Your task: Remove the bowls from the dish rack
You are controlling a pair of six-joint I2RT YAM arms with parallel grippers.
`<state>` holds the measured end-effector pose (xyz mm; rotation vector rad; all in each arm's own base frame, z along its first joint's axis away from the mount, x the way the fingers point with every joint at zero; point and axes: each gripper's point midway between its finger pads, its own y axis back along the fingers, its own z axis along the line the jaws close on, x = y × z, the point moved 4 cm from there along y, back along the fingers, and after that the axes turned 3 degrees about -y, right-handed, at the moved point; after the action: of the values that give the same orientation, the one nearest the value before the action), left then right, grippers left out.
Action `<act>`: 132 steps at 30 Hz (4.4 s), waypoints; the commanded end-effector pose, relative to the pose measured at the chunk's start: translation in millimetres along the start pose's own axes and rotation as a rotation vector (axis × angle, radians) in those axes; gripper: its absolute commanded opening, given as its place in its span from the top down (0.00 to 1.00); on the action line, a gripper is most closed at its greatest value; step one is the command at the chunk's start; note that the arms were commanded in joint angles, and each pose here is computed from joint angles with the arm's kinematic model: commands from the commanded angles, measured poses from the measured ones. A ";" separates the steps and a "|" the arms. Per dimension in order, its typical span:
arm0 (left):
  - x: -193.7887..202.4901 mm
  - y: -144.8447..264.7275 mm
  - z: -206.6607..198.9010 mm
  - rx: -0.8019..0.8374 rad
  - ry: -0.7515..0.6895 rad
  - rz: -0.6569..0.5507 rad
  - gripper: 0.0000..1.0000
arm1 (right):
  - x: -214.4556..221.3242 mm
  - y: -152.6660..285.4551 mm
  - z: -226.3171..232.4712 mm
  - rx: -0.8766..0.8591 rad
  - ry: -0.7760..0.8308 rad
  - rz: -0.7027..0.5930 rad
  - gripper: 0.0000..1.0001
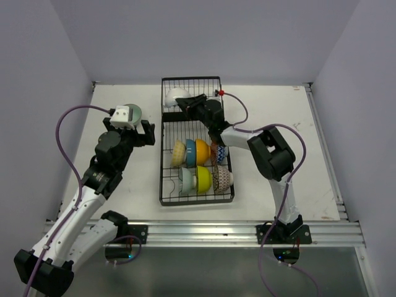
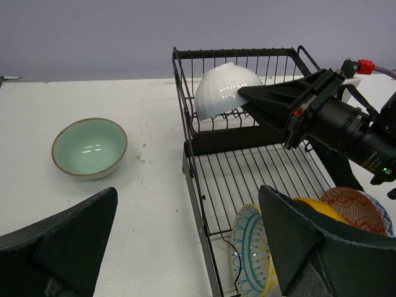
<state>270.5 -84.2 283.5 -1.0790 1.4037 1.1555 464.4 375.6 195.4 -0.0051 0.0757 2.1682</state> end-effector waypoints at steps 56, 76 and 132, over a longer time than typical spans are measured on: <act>-41.7 -45.9 -47.4 0.212 -0.136 -0.237 0.01 | 12.4 92.6 198.7 -0.423 0.070 0.313 1.00; -47.9 -69.4 -70.2 -0.036 -0.213 -0.299 0.18 | 29.6 135.9 213.1 -0.431 0.030 0.351 1.00; -11.2 -93.4 -89.1 -0.125 -0.326 -0.187 1.00 | 18.1 131.4 114.5 -0.221 -0.111 0.351 0.66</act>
<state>343.0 -185.2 249.1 -0.8672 1.0054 1.2871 353.8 325.1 306.4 0.0314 -0.1800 2.4827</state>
